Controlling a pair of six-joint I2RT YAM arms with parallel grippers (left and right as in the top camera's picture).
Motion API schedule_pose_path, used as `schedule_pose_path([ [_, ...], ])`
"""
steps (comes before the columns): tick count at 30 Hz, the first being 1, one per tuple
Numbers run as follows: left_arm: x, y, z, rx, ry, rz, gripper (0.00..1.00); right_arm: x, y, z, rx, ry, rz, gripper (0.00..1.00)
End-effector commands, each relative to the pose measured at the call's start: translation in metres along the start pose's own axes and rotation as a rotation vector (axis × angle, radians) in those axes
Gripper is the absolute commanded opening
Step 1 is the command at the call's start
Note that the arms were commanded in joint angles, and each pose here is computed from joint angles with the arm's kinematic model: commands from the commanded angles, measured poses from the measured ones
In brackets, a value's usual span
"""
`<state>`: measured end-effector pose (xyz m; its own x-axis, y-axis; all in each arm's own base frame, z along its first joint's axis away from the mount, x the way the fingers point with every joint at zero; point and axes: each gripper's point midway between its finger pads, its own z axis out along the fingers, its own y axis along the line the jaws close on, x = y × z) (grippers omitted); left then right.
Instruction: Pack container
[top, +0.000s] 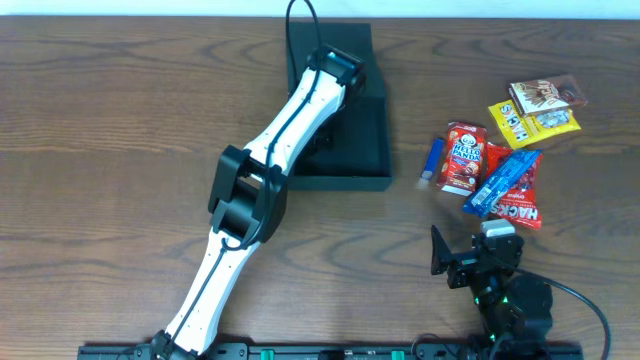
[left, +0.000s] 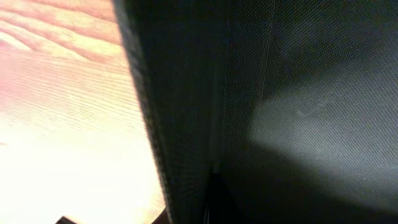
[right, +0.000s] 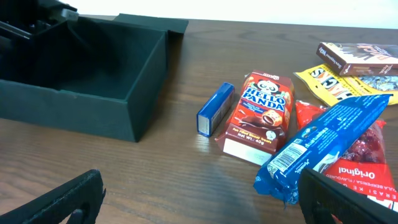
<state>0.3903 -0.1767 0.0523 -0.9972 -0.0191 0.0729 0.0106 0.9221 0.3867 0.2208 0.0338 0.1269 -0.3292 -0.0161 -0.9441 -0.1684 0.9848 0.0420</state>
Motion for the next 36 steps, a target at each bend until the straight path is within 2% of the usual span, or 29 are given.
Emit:
schedule_pose_path([
  [1, -0.002, 0.028, 0.007, -0.131, 0.003, 0.017, 0.06, 0.003, -0.004, 0.001, 0.021, 0.003, -0.003, 0.99],
  [6, -0.004, 0.024, 0.016, -0.065, 0.04, -0.02, 0.06, 0.003, -0.004, 0.001, 0.021, 0.003, -0.003, 0.99],
  [7, -0.004, 0.024, 0.018, -0.065, 0.042, -0.022, 0.11, 0.003, -0.004, 0.001, 0.021, 0.003, -0.003, 0.99],
  [8, -0.004, 0.026, 0.02, -0.067, 0.045, -0.024, 0.28, 0.003, -0.004, 0.001, 0.021, 0.003, -0.003, 0.99],
  [10, -0.004, 0.027, 0.023, -0.069, 0.053, -0.027, 0.75, 0.003, -0.004, 0.001, 0.021, 0.003, -0.003, 0.99],
  [11, -0.004, 0.028, 0.024, -0.07, 0.055, -0.029, 0.82, 0.003, -0.004, 0.001, 0.021, 0.003, -0.003, 0.99],
  [13, -0.005, 0.03, 0.025, -0.069, 0.057, -0.033, 0.9, 0.003, -0.004, 0.001, 0.021, 0.003, -0.003, 0.99],
  [19, -0.007, 0.032, 0.024, -0.064, 0.052, -0.041, 0.91, 0.003, -0.004, 0.001, 0.021, 0.003, -0.003, 0.99],
  [24, -0.017, 0.034, 0.005, -0.03, -0.008, -0.06, 0.91, 0.003, -0.004, 0.001, 0.021, 0.003, -0.003, 0.99],
  [29, -0.03, 0.069, -0.026, -0.077, -0.113, -0.104, 0.91, 0.003, -0.004, 0.001, 0.021, 0.003, -0.003, 0.99],
  [36, -0.039, 0.093, -0.058, -0.031, -0.207, -0.119, 0.92, 0.003, -0.004, 0.001, 0.021, 0.003, -0.003, 0.99],
])
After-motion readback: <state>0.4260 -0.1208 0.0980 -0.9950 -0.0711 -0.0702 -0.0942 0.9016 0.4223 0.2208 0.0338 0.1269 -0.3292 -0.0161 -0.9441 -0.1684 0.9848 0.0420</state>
